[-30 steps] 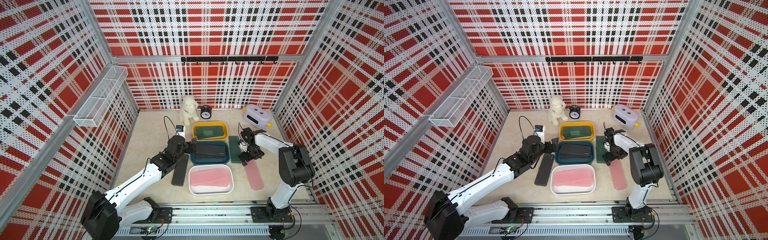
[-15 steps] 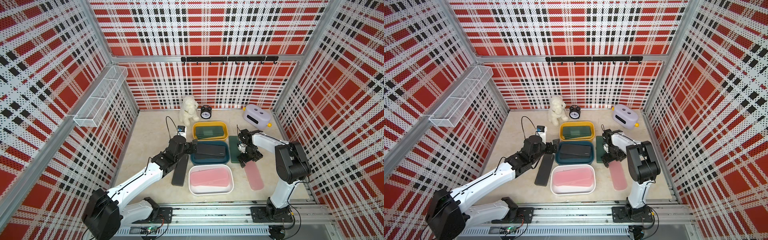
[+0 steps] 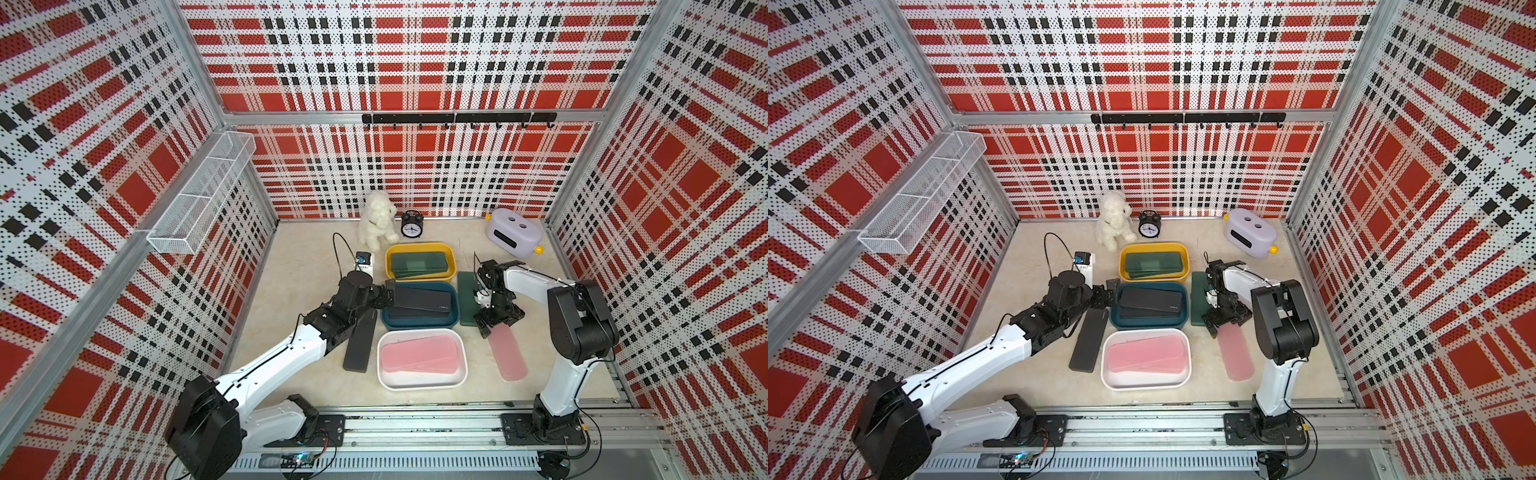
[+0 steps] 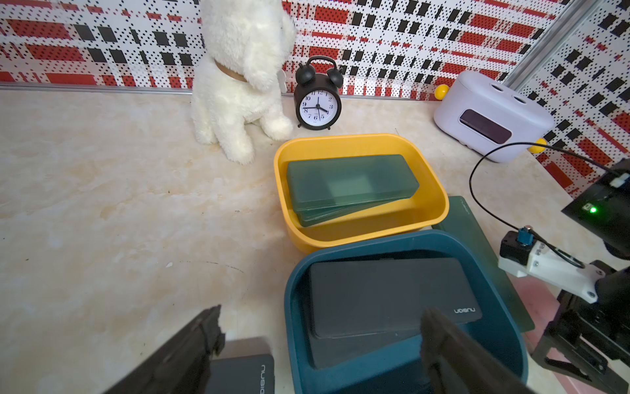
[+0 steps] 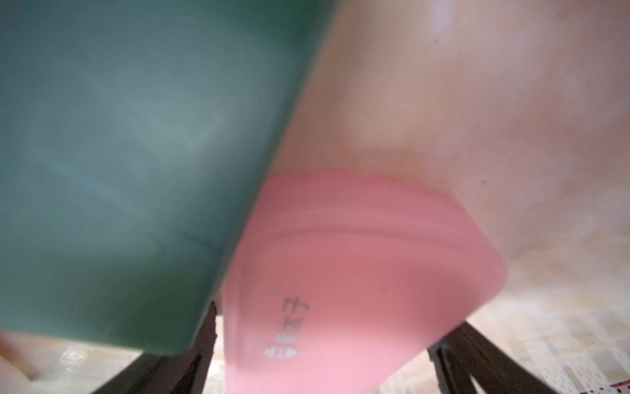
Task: Place the pencil cases by color into the storage box
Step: Pick up the pencil case from the center of the board.
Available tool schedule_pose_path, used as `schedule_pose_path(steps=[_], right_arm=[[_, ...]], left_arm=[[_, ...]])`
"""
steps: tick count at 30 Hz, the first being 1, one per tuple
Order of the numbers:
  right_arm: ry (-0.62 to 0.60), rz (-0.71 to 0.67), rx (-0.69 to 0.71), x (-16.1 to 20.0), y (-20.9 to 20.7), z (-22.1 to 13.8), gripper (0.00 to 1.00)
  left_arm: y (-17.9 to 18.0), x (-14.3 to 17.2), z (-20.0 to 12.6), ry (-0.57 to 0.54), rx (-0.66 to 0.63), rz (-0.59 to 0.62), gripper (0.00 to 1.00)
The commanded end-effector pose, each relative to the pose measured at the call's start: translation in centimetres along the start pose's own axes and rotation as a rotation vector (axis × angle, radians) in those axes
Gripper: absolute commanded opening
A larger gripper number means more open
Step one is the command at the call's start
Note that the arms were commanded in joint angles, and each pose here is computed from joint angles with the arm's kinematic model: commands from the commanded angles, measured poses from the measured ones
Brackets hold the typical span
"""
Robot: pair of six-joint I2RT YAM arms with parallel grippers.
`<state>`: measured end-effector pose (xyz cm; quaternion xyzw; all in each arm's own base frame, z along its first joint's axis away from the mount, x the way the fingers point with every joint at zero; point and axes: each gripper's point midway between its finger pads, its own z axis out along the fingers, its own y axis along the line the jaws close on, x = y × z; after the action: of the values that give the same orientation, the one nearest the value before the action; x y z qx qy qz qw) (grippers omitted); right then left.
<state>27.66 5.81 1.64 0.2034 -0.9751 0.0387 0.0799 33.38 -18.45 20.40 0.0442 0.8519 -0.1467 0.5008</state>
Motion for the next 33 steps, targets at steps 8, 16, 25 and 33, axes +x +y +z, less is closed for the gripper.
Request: schedule_pose_path(steps=[8, 16, 25, 33], right_arm=[[0.002, 0.005, 0.044, 0.5, -2.0, 0.0, 0.7], [-0.061, -0.019, 0.082, 0.1, -2.7, -2.2, 0.63], [-0.236, -0.082, 0.095, -0.9, -2.2, -8.1, 0.61], [-0.333, -0.209, 0.108, -1.8, 0.7, -11.7, 0.61]], left_arm=[[0.0, -1.0, 0.0, -0.023, -0.002, -0.022, 0.95], [0.5, -1.8, -0.8, -0.062, -0.019, -0.034, 0.94], [0.7, -2.3, -1.1, -0.091, -0.028, -0.048, 0.94], [0.7, -3.0, -1.2, -0.108, -0.035, -0.045, 0.95]])
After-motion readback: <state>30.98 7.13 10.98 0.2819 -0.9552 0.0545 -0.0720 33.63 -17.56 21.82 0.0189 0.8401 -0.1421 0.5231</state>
